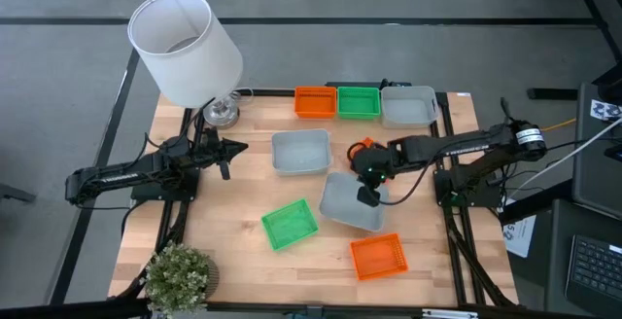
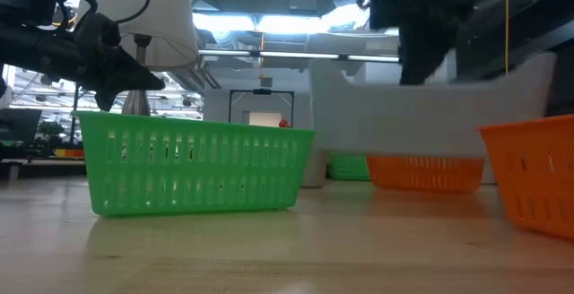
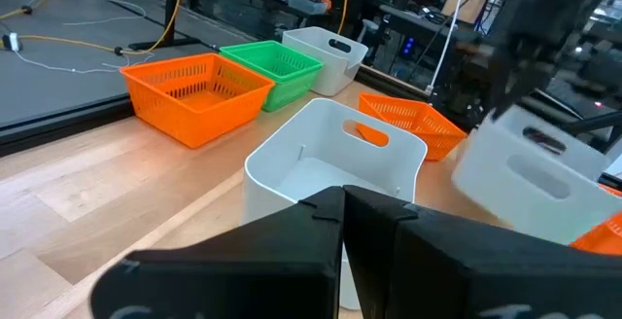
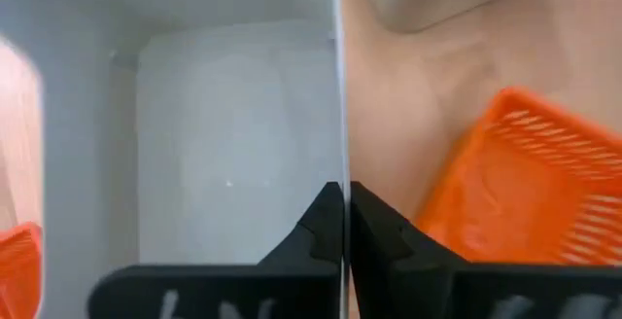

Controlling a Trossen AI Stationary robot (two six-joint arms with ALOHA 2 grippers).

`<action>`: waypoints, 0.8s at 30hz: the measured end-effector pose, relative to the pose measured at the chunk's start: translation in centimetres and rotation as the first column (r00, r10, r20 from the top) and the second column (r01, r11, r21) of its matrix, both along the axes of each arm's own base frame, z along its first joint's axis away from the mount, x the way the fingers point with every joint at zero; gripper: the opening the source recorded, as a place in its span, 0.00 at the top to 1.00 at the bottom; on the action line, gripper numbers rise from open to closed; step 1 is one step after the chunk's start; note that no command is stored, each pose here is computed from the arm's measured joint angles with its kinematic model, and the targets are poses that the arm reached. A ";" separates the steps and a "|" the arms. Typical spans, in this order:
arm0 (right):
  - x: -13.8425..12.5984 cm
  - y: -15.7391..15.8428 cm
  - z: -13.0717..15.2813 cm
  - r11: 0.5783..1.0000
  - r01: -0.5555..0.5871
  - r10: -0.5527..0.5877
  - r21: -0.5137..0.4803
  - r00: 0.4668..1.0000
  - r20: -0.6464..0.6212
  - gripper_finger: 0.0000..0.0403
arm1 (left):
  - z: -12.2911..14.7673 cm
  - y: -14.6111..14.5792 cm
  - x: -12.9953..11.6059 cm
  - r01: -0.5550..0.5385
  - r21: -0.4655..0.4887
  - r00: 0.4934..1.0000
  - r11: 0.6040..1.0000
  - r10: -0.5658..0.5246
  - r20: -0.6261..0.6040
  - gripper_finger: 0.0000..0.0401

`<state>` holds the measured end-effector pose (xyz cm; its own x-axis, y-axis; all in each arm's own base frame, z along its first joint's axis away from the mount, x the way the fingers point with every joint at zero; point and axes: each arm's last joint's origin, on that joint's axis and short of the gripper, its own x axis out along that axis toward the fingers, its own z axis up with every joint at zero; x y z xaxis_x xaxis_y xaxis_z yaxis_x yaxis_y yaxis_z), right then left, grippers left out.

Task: Stack baskets by color
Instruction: Stack the bottom gray bin on the top gray bin

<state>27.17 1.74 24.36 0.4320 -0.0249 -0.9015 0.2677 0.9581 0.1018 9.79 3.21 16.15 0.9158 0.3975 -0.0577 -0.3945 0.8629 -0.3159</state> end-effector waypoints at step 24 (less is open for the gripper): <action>-5.1 -12.9 19.0 0.733 0.153 -0.224 -0.663 0.974 -0.022 1.00 | 0.0 0.0 0.0 -0.001 0.001 1.000 1.000 0.001 -0.001 1.00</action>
